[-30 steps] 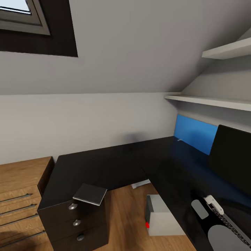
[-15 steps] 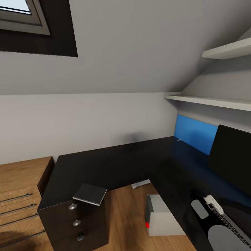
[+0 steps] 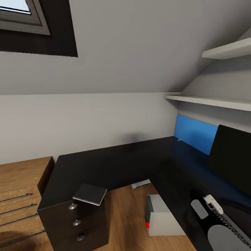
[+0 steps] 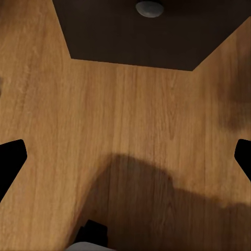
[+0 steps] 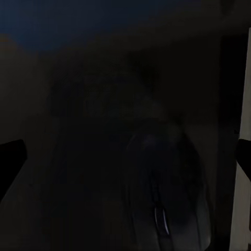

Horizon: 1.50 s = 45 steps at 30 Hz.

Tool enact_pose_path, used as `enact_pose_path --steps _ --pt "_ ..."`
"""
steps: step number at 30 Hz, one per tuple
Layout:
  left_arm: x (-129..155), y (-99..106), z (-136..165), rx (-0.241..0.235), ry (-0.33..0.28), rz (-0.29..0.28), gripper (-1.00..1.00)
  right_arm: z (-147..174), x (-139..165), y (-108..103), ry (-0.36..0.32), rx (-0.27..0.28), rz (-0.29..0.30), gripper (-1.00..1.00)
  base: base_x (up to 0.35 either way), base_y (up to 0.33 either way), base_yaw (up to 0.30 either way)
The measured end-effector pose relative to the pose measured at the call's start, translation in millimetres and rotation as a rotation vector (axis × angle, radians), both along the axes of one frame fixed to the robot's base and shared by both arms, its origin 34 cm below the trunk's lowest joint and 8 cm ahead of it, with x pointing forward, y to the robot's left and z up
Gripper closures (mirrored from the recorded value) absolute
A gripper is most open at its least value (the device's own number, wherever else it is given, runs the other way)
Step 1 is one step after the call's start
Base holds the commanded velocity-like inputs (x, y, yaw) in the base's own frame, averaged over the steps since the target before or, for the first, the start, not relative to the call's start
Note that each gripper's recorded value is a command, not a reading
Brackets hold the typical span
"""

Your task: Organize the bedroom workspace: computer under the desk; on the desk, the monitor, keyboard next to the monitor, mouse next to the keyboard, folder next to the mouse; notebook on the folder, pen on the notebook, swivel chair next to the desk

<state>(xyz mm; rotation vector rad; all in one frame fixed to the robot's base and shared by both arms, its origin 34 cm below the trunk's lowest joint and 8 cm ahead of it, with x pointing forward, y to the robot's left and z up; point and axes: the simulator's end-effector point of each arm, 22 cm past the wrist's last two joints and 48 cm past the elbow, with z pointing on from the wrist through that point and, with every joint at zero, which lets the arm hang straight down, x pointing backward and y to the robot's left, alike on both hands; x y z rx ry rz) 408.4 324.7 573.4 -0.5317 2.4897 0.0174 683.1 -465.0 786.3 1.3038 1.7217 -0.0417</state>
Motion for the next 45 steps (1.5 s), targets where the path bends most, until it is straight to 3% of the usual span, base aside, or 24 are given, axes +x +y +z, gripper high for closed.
enact_pose_path --steps 10,15,19,24,27,29,30,33,34,39,45 --pt "-0.1 1.0 0.1 0.001 0.0 0.001 -1.0 3.9 3.6 3.3 -0.007 -0.008 0.01 -1.0 0.0 0.0 0.003" --pt "-0.4 1.4 0.0 0.002 0.002 0.002 -1.0 24.9 19.9 15.5 -0.037 -0.072 0.062 -1.0 0.0 0.0 0.178" --pt "-0.6 0.8 -0.2 0.001 0.002 0.004 -1.0 36.6 31.3 39.2 -0.067 -0.128 0.104 -1.0 0.0 0.0 0.259" --pt "-1.2 0.4 -0.7 0.0 0.005 0.004 -1.0 47.4 45.3 81.8 -0.065 -0.244 0.22 -1.0 0.0 0.0 0.276" --pt "-1.5 0.3 -0.8 0.0 0.006 0.004 -1.0 50.1 49.1 97.3 -0.062 -0.281 0.261 -1.0 0.0 0.0 0.278" --pt "-1.8 0.4 -1.0 0.0 0.007 0.004 -1.0 50.9 51.9 113.9 -0.057 -0.31 0.299 -1.0 0.0 0.0 0.279" --pt "-2.0 0.5 -1.1 0.0 0.007 0.004 -1.0 42.6 50.3 137.2 -0.042 -0.335 0.343 -1.0 0.0 0.0 0.28" --pt "-2.4 0.2 -1.4 0.0 0.008 0.004 -1.0 30.1 43.5 148.1 -0.027 -0.355 0.361 -1.0 0.0 0.0 0.28" --pt "-2.4 -0.4 -1.6 -0.001 0.008 0.004 -1.0 16.1 35.1 161.6 -0.015 -0.365 0.378 -1.0 0.0 0.0 0.279" --pt "-2.5 -0.6 -1.6 -0.001 0.008 0.004 -1.0 12.0 34.0 199.9 -0.027 -0.367 0.435 -1.0 0.0 0.0 0.28" --pt "-2.4 -0.8 -1.6 -0.002 0.009 0.004 -1.0 -7.8 22.0 213.1 0.013 -0.357 0.467 -1.0 0.0 0.0 0.28"
